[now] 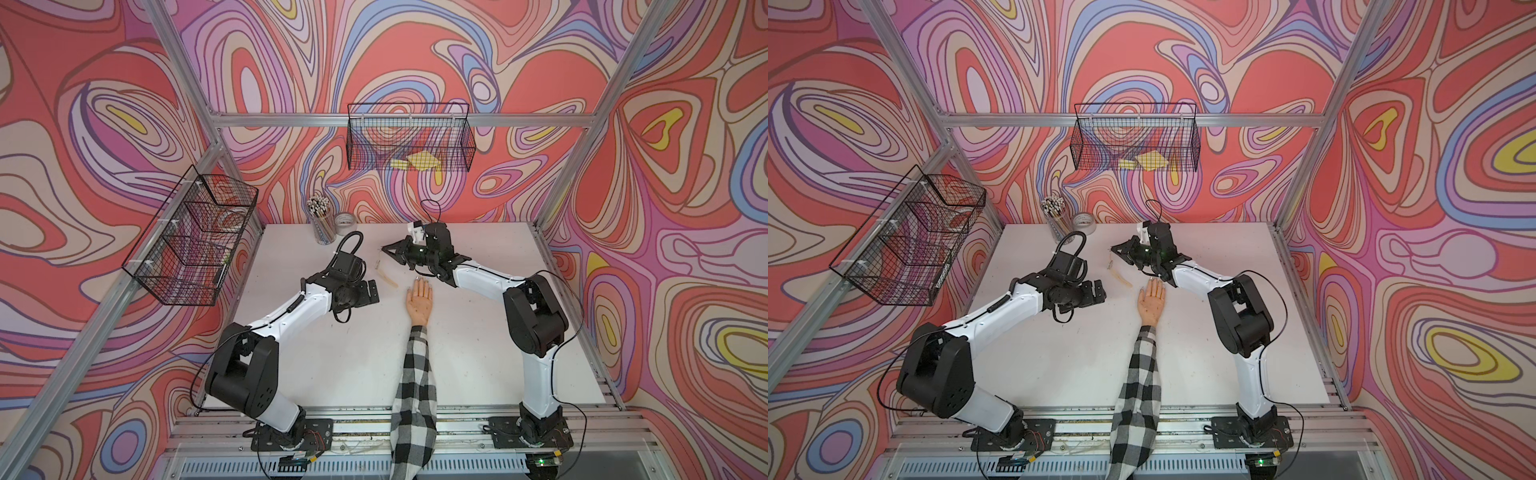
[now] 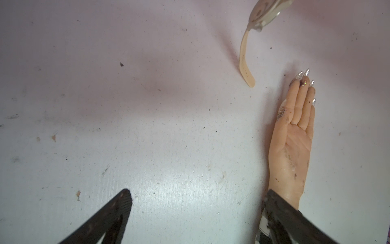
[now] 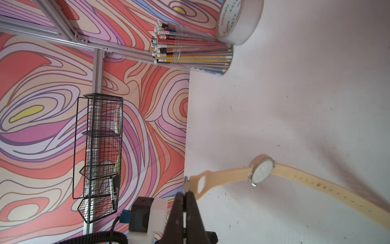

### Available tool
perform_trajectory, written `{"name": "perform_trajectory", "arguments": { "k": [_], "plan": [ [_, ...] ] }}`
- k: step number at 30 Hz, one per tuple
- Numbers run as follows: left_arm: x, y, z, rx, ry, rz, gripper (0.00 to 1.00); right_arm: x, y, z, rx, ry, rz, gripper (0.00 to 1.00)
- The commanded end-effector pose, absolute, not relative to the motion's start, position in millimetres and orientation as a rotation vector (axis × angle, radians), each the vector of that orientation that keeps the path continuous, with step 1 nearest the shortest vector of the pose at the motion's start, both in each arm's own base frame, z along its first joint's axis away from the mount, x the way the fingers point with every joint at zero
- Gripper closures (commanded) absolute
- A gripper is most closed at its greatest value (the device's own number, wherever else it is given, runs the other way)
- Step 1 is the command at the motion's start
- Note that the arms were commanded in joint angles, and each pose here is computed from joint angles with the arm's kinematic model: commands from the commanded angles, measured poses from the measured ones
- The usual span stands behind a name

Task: Take off the watch
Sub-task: Place the watch at the center of the board.

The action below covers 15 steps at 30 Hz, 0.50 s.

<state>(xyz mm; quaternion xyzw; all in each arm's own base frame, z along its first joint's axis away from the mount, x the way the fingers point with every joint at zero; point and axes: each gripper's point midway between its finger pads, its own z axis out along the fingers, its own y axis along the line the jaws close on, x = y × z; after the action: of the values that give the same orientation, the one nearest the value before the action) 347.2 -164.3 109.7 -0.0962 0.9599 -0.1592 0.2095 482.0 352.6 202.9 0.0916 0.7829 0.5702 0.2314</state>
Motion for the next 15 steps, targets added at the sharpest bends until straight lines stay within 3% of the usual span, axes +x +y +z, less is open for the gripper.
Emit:
{"name": "perform_trajectory", "arguments": {
  "k": [1, 8, 15],
  "plan": [
    [340.9, -157.4, 111.9, -0.282, 2.677, -0.429, 0.01, 495.4, 328.3, 221.8, 0.259, 2.045, 1.587, 1.0],
    [345.0, -161.8, 112.6, -0.293, 2.675, -0.453, 0.01, 483.2, 248.1, 205.9, 0.36, 2.054, 1.491, 1.0],
    [348.8, -167.7, 113.4, -0.303, 2.674, -0.489, 0.01, 438.6, 170.2, 174.6, 0.474, 2.095, 1.364, 1.0]
  ]
}}
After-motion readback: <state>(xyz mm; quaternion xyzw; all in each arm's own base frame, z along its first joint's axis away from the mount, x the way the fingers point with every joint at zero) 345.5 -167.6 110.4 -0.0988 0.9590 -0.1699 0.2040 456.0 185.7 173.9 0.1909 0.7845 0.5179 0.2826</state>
